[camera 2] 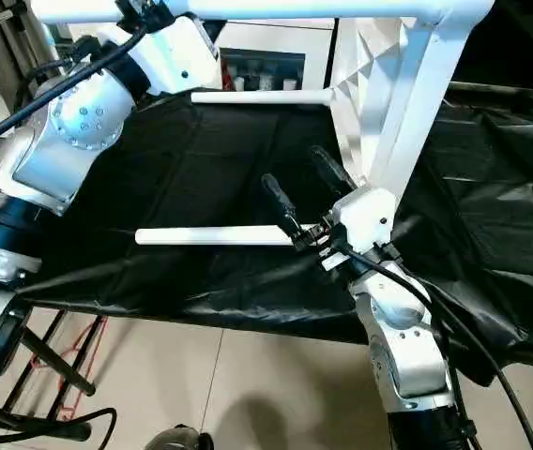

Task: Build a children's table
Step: Flip table

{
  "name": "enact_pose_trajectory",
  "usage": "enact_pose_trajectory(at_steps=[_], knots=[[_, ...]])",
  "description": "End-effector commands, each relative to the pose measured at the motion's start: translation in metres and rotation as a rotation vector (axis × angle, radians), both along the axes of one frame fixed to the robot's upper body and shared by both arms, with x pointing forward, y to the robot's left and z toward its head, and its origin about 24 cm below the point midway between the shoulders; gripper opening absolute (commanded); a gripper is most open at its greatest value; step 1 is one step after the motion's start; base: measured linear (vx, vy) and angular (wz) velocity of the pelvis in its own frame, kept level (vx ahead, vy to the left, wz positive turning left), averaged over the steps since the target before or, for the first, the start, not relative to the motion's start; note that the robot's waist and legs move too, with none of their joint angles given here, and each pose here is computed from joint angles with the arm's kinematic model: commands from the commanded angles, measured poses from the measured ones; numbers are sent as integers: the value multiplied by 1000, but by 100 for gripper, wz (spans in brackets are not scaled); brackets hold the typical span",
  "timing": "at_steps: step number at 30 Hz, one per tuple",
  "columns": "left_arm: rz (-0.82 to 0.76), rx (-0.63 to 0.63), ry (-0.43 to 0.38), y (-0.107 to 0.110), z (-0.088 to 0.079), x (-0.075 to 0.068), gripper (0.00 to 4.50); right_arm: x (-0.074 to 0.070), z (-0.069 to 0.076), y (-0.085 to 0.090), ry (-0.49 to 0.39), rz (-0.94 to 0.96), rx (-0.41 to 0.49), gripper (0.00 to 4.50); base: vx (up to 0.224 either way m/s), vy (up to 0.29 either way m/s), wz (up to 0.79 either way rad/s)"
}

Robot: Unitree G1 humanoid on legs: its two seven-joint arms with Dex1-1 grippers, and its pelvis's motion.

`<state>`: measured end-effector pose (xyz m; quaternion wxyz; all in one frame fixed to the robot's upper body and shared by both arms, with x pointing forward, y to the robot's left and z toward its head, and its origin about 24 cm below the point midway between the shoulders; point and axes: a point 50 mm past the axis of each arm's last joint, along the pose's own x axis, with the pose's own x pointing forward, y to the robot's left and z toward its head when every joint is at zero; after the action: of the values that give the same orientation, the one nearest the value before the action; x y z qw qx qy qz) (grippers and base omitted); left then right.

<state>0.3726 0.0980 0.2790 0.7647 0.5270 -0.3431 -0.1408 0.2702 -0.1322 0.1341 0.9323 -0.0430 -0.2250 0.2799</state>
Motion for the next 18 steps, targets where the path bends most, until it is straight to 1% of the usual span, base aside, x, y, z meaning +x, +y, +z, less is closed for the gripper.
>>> enact_pose_trajectory(at_steps=[1, 2, 3, 4, 5, 6, 7, 12, 15, 18], knots=[[-16, -41, 51, -2, 4, 1, 233, -2, 2, 2, -12, 7, -13, 348, 0, 0, 0], [-19, -56, 89, -2, 3, 2, 233, -2, 2, 2, -12, 8, -14, 348, 0, 0, 0], [-19, -56, 89, -2, 3, 2, 233, -2, 2, 2, -12, 8, -14, 348, 0, 0, 0], [-33, -92, 160, -3, 0, 3, 225, -2, 2, 2, -11, 8, -16, 348, 0, 0, 0], [-38, -120, 200, -3, 0, 3, 225, -3, 1, 1, -9, 8, -16, 348, 0, 0, 0], [-40, -131, 214, -3, -1, 3, 224, -3, 1, 1, -9, 8, -16, 348, 0, 0, 0], [-44, -161, 245, -3, -1, 3, 224, -3, 1, 1, -8, 8, -18, 348, 0, 0, 0], [-67, -383, 417, -1, -2, 6, 224, -3, -1, 1, -2, 13, -27, 348, 0, 0, 0], [-52, -505, 459, 2, -1, 8, 224, -3, -1, 0, -1, 14, -30, 348, 0, 0, 0], [-20, -596, 478, 8, 1, 11, 224, -3, -2, 0, 5, 19, -33, 348, 0, 0, 0]])
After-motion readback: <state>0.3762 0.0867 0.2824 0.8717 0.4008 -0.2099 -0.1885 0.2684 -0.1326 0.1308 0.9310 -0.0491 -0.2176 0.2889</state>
